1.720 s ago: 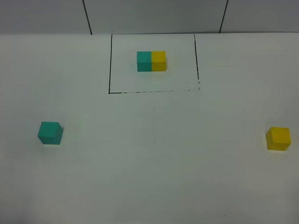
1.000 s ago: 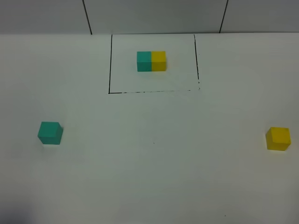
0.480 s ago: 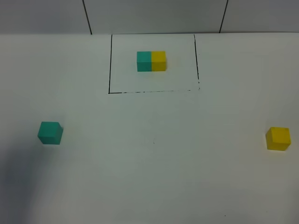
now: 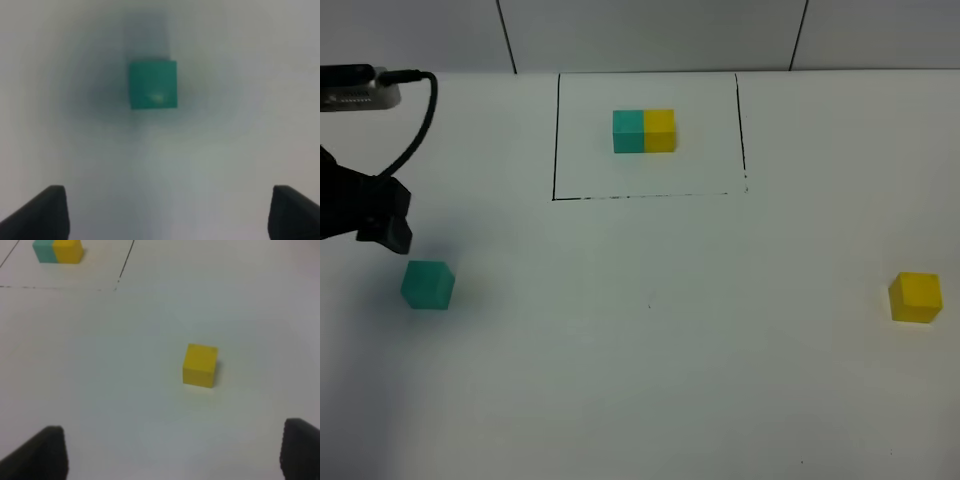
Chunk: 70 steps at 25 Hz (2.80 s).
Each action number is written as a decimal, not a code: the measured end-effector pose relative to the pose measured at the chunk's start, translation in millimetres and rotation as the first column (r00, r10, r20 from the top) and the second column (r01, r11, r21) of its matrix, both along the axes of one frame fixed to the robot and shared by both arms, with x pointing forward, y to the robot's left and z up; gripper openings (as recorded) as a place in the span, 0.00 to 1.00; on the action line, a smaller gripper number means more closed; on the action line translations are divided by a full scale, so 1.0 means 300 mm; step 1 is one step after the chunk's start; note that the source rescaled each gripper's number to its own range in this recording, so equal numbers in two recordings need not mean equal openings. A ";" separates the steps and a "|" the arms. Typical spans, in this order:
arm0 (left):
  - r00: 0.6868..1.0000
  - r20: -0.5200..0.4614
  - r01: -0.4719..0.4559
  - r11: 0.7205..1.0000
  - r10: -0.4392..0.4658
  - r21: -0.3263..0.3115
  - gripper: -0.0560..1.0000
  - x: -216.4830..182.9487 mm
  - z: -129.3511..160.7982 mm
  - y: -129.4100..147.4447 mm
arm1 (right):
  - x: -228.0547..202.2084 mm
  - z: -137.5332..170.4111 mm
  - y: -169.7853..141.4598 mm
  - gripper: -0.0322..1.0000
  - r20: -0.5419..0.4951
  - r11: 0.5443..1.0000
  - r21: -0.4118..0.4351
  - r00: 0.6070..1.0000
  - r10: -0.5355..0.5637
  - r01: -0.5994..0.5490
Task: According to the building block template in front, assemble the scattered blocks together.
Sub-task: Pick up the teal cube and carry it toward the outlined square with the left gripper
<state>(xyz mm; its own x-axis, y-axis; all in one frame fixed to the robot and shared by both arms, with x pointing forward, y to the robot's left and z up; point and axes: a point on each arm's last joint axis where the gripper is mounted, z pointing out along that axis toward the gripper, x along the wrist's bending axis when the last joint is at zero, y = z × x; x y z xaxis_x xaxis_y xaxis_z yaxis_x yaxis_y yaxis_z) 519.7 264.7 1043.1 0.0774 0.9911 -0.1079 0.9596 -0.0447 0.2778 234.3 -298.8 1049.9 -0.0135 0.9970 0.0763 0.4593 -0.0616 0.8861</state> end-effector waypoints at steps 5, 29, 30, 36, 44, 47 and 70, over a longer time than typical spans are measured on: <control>0.996 -0.092 0.015 1.000 -0.014 0.011 0.83 0.054 -0.111 -0.022 | 0.000 0.000 0.000 0.90 0.000 1.000 0.001 1.000 0.000 0.000; 0.998 -0.060 -0.013 0.999 0.016 0.038 0.83 0.100 -0.323 -0.006 | 0.000 0.000 0.000 0.90 0.000 1.000 0.000 1.000 0.000 0.000; 0.997 -0.069 -0.016 0.999 0.018 0.031 0.83 0.103 -0.336 -0.008 | 0.000 0.000 0.000 0.90 0.000 1.000 0.000 1.000 0.000 0.000; 0.993 -0.113 -0.021 0.999 0.025 0.031 0.83 0.117 -0.401 -0.011 | 0.000 0.000 0.000 0.90 0.000 1.000 0.000 1.000 0.000 0.000; 0.993 -0.117 -0.025 0.999 0.029 0.034 0.83 0.130 -0.443 -0.011 | 0.000 0.000 0.000 0.90 0.000 1.000 0.001 1.000 0.000 0.000; 0.993 -0.110 -0.028 0.999 0.032 0.031 0.83 0.132 -0.442 -0.012 | 0.000 0.000 0.000 0.90 0.000 1.000 0.001 1.000 0.000 0.000; 0.990 -0.137 -0.034 0.999 0.038 0.030 0.06 0.141 -0.480 -0.014 | 0.000 0.000 0.000 0.90 0.000 1.000 0.001 1.000 0.000 0.000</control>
<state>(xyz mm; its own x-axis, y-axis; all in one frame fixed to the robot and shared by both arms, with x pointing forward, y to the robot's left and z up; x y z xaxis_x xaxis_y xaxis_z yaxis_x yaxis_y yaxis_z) 562.1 260.5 899.1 0.0281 0.9958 -0.0873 0.9896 -0.0154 0.1427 234.3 -298.8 1049.9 -0.0131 0.9969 0.0771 0.4593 -0.0625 0.8861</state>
